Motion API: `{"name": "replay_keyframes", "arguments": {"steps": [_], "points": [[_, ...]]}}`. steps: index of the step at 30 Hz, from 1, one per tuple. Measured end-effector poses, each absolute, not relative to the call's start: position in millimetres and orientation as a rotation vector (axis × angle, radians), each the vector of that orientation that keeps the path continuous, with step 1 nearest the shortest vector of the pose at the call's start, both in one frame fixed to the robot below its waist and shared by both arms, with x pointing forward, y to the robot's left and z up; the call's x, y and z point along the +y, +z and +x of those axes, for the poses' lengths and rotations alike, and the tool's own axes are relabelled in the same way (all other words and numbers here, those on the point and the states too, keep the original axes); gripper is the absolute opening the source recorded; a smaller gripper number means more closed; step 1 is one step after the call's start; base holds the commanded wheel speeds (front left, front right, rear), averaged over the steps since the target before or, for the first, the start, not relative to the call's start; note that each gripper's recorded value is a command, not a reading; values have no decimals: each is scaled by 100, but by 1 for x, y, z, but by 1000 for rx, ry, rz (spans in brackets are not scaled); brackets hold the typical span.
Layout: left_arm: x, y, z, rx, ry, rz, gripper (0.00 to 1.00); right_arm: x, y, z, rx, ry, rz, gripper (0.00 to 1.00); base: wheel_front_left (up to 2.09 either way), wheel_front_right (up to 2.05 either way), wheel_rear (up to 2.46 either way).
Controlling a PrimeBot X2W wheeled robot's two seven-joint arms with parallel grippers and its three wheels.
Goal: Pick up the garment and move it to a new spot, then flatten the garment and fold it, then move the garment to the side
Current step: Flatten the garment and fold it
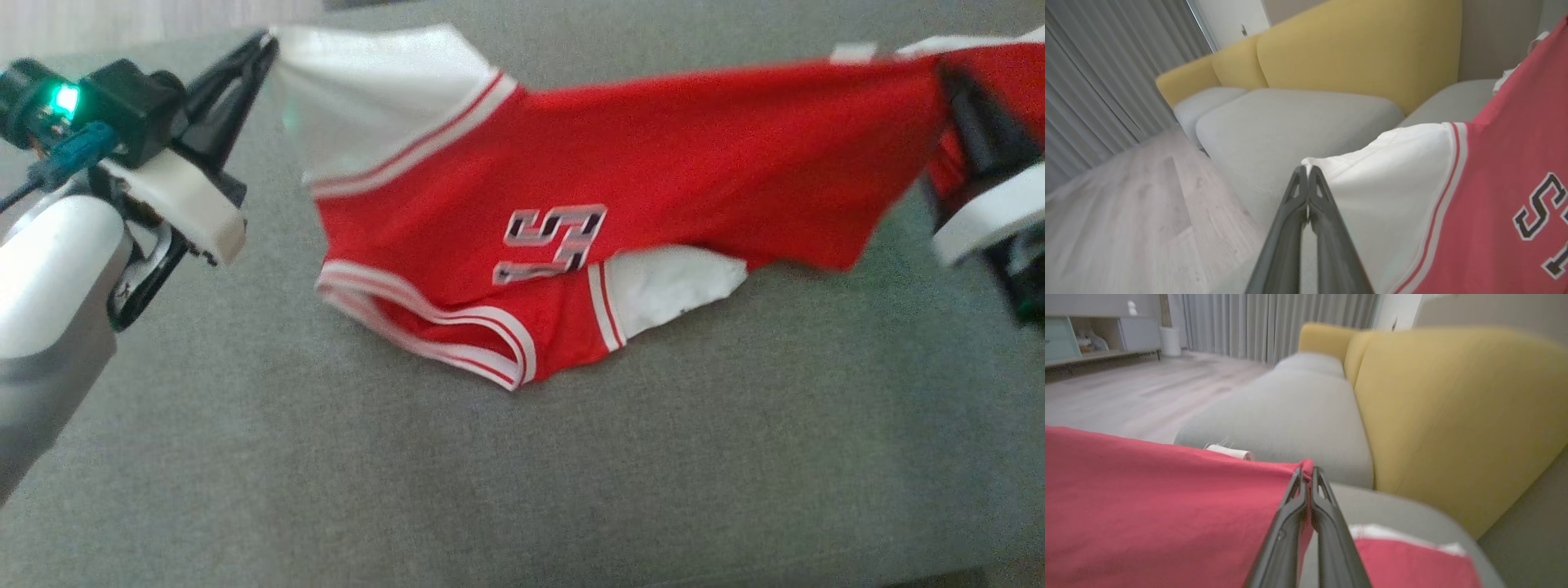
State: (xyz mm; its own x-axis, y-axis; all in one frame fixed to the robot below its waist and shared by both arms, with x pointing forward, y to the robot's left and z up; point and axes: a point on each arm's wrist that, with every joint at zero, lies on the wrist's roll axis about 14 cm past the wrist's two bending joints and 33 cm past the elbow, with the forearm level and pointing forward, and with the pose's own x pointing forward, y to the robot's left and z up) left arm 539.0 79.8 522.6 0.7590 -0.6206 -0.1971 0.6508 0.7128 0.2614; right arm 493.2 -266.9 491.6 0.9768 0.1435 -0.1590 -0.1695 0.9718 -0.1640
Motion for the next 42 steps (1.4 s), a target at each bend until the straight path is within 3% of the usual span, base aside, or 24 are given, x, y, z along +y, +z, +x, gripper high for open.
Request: {"name": "replay_keyframes", "arguments": {"steps": [6,15,27,33,42], "points": [[76,612,529,-185,-657,362,0,-271,601,490,-140,162,-285,0,0,0,0],[75,725,479,-478,-634,396,0,-273,716,457,-401,126,-388,0,0,0,0],[96,853,431,-787,-538,466,0,-267,812,423,-605,84,-467,0,0,0,0],[94,846,462,-698,-551,530,0,-244,801,458,-542,145,-511,0,0,0,0],[116,762,564,-479,-496,625,0,-223,738,557,-392,197,-422,0,0,0,0]]}}
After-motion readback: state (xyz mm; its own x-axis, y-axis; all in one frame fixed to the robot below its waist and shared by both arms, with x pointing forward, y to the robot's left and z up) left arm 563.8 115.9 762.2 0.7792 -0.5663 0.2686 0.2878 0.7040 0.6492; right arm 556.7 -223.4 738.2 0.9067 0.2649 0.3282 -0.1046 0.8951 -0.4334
